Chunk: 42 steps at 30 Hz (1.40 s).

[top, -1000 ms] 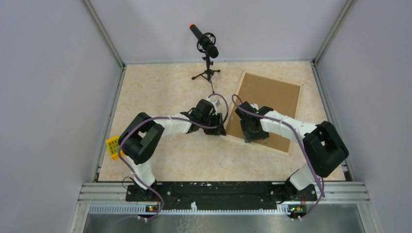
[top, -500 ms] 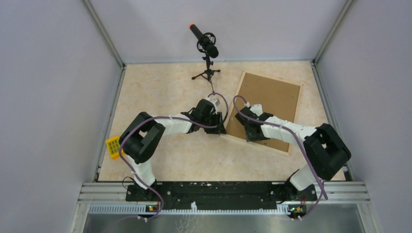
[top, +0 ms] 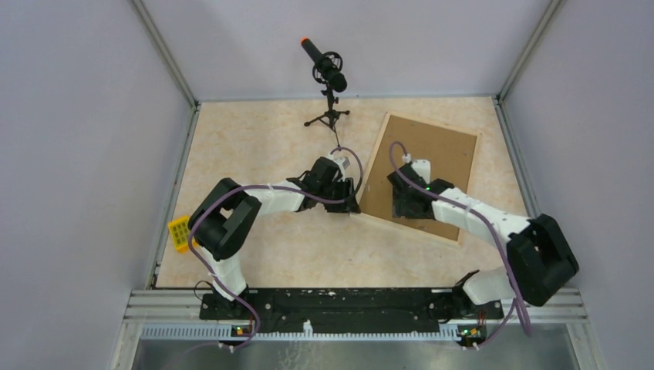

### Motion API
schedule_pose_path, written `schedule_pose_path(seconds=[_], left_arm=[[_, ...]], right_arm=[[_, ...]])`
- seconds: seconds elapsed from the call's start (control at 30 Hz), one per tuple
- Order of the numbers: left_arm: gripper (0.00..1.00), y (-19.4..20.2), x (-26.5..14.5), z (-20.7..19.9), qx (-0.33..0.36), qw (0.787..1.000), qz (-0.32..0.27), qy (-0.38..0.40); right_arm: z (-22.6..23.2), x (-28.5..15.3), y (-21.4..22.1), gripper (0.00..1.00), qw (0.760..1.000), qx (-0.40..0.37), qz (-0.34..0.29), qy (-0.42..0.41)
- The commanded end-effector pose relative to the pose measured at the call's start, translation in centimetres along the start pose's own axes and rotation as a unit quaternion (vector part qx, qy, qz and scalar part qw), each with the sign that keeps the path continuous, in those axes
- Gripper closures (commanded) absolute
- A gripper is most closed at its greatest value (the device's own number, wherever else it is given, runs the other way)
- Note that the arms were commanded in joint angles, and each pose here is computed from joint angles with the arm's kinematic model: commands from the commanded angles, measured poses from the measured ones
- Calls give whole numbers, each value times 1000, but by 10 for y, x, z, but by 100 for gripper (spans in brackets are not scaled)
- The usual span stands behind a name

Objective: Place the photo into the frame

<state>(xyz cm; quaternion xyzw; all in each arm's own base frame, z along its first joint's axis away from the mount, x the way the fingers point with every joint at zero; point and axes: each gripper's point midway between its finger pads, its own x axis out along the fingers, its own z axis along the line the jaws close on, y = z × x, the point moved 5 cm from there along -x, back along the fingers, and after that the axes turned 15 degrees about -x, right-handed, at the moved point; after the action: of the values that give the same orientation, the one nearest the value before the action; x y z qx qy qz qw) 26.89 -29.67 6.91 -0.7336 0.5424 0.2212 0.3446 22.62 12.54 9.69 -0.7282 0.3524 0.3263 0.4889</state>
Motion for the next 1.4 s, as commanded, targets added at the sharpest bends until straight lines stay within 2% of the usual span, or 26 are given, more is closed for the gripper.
schedule_pose_path(seconds=[0.0,0.1,0.2,0.27,0.33,0.47,0.5,0.8,1.2,1.37], left_arm=[[47,16,-7,17,-4,999,36,-33],[47,13,-6,10,-8,999,36,-18],[47,9,-3,9,-12,999,34,-10],[48,5,1,10,-19,999,33,-2],[51,0,5,13,-25,999,33,0],[53,-3,13,18,-26,999,36,-5],[54,-2,14,19,-26,999,39,-5],[57,5,19,42,-11,999,32,-38],[58,15,16,57,3,998,33,-49],[59,16,18,58,3,998,36,-48]], right_arm=[[-17,-18,-27,27,990,73,-36,-118],[-1,-18,-47,23,963,84,-64,-247],[24,-19,-69,27,935,100,-68,-333],[35,-14,-81,34,922,117,-71,-361],[42,-4,-91,45,919,124,-74,-367],[52,29,-96,68,928,121,-48,-348],[54,35,-99,70,929,123,-48,-346],[64,74,-112,72,929,152,-53,-332],[90,76,-88,78,877,192,-18,-439],[83,83,-82,78,876,204,-17,-437]])
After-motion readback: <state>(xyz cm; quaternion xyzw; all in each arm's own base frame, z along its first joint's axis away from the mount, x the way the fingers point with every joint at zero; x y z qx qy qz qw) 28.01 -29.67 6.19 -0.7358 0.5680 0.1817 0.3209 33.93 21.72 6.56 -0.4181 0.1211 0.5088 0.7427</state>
